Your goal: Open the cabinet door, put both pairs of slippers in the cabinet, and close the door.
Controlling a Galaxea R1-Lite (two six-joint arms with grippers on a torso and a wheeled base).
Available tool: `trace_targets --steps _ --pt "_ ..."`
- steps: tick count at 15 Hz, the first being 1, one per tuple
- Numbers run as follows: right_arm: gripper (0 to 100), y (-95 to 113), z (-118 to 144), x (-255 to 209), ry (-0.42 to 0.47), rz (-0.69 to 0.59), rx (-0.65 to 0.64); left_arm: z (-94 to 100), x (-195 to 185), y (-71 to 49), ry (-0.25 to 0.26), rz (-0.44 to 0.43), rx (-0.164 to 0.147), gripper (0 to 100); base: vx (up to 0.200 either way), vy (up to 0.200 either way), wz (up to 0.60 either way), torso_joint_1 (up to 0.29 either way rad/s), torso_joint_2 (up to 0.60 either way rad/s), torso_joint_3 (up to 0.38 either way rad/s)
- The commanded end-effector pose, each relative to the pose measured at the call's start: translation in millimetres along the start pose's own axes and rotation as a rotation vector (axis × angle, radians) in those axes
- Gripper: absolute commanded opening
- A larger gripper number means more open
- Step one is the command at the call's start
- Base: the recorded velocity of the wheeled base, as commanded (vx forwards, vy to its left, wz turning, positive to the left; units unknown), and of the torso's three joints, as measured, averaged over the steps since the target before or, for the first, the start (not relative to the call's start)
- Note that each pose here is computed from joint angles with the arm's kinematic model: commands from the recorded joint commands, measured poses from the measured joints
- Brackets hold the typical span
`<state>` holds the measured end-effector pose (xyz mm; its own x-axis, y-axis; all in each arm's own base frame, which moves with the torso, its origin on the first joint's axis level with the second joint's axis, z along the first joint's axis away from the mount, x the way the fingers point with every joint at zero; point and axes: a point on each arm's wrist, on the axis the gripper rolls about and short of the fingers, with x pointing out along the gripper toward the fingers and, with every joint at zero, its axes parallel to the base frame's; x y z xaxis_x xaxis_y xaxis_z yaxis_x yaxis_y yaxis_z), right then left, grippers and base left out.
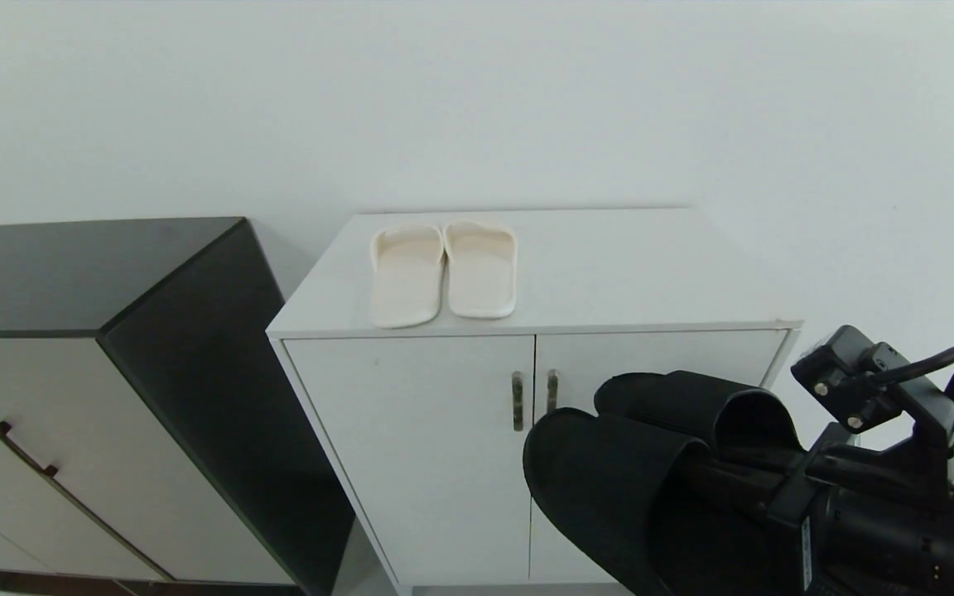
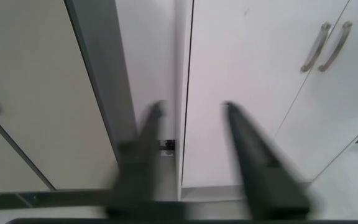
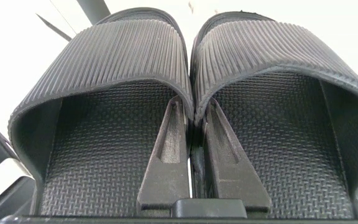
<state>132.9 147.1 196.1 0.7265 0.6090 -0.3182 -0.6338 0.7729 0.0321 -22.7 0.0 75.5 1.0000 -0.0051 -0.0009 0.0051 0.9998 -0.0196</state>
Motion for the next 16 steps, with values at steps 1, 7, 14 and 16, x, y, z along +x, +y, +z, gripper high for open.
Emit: trace_targets --steps 1,7,14,16 --pt "0 -0.3 1.2 -3.1 -0.011 0.001 0.002 0.2 0.1 0.0 -0.001 0.000 -0.003 100 0.000 0.000 0.00 -0.212 0.52 0.310" --pt "0 -0.8 -5.0 -3.1 0.010 0.001 -0.002 0.0 0.1 0.0 0.001 -0.001 0.003 100 0.000 0.000 0.00 -0.192 0.51 0.312" --pt "0 -1.2 -5.7 -5.3 0.007 0.001 -0.016 0.0 0.1 0.0 0.001 -0.001 0.015 100 0.000 0.000 0.00 -0.149 0.47 0.327" --pt "0 -1.2 -7.6 -4.2 0.016 0.000 -0.019 0.0 0.1 0.0 0.001 -0.001 0.017 100 0.000 0.000 0.00 -0.112 0.45 0.349"
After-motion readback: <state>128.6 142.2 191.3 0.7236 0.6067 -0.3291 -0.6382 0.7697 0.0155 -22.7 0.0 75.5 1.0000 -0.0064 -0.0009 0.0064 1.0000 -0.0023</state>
